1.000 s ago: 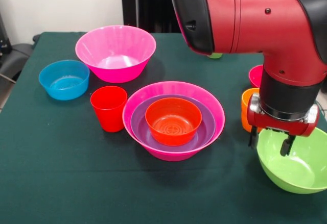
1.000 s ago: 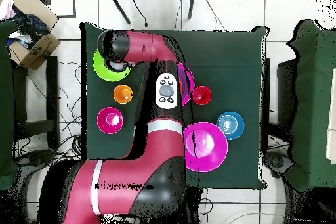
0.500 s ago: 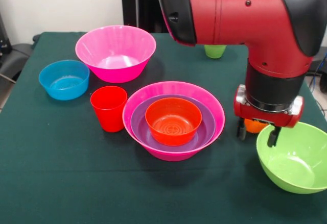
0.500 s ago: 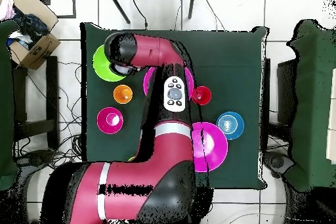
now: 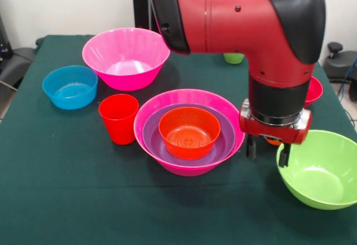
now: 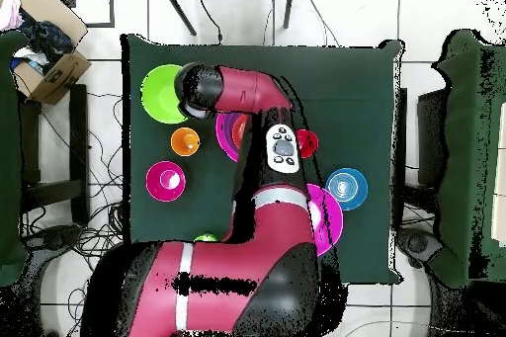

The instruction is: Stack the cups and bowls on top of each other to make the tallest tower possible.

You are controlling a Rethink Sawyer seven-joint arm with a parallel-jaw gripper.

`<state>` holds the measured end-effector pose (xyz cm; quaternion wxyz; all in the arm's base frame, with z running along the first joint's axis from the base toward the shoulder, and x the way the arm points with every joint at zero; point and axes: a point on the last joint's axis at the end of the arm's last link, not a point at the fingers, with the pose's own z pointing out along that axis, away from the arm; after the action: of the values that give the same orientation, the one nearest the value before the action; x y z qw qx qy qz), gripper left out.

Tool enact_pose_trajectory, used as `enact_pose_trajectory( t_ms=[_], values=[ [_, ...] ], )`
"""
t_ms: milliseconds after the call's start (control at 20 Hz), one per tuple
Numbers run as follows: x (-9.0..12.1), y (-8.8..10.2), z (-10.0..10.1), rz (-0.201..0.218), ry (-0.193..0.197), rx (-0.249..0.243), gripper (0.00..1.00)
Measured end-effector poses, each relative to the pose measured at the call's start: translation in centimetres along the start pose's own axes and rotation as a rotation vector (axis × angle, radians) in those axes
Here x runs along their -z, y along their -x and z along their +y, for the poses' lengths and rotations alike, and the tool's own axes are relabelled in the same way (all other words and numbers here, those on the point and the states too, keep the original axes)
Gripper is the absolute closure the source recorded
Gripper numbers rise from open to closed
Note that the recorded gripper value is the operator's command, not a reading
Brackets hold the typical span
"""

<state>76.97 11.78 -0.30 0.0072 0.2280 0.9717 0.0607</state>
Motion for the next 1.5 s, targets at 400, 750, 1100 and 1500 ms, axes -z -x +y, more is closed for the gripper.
enact_pose_trajectory(
  t_ms=[400, 750, 1100, 1500],
  values=[
    [-1.1, 0.0, -0.2, -0.038, 0.067, -0.029, 0.00],
    [-1.8, -1.4, 0.6, -0.008, 0.092, -0.029, 0.00],
    [-2.4, -2.7, 1.4, 0.021, 0.105, -0.024, 0.00],
    [-2.8, -3.6, 1.4, 0.036, 0.102, -0.019, 0.00]
  ],
)
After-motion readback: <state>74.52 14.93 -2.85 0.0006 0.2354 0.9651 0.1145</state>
